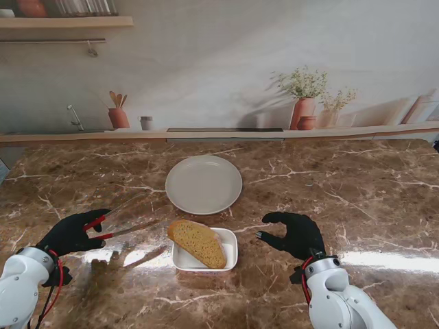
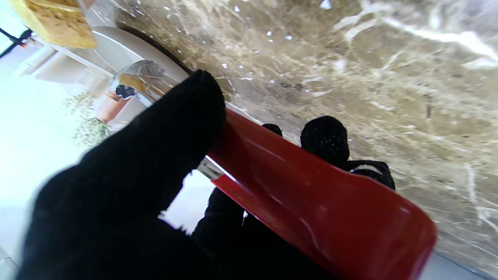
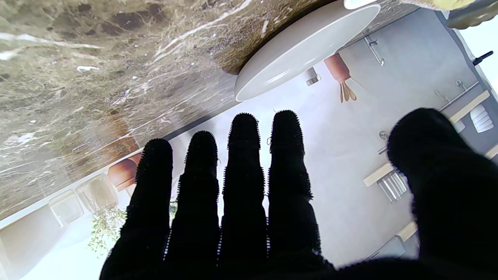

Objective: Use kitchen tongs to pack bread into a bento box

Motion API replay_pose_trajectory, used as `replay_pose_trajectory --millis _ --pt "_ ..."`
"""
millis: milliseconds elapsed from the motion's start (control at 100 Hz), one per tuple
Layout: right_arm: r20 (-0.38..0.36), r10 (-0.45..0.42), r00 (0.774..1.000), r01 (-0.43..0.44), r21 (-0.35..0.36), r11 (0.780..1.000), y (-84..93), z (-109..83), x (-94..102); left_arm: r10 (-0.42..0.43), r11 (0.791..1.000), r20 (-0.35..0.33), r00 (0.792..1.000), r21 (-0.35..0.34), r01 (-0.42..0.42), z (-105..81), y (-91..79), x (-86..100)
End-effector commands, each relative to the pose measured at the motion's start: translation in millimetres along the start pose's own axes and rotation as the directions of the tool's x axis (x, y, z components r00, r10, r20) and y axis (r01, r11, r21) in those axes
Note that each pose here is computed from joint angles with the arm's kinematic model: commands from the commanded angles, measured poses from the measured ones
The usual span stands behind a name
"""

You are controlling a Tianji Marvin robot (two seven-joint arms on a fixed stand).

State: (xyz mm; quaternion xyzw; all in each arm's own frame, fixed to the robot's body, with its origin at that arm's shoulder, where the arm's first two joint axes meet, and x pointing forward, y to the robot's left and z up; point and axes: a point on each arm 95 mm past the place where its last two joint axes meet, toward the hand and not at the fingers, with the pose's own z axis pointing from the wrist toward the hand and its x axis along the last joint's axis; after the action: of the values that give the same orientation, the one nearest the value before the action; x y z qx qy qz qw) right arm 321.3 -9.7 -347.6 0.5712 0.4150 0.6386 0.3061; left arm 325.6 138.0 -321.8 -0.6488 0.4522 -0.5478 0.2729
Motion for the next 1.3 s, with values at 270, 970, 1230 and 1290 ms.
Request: replay_pose_trajectory --millis 270,970,1230,1290 --pt "-0.003 -0.004 1.000 0.004 0.028 1.000 -5.1 -0.6 -0.1 -0.059 0.998 0.083 0.995 0.003 0.059 -3.6 26.5 -20.8" --pt "-0.004 -0.007 1.000 0.007 0.031 0.999 -7.6 0.3 0.5 -0.030 0.999 0.150 0.988 -0.038 0.036 11.6 35.7 -24.0" --pt "-0.006 -0.004 1.000 0.004 0.029 1.000 -8.4 0.5 0.2 -0.007 1.000 0.157 0.988 -0.026 0.011 10.6 34.3 -22.9" --pt "-0.006 -0.004 1.000 0.004 0.027 1.000 -8.3 0.7 0.3 -0.004 1.000 0.148 0.989 -0.020 0.007 9.5 32.6 -20.6"
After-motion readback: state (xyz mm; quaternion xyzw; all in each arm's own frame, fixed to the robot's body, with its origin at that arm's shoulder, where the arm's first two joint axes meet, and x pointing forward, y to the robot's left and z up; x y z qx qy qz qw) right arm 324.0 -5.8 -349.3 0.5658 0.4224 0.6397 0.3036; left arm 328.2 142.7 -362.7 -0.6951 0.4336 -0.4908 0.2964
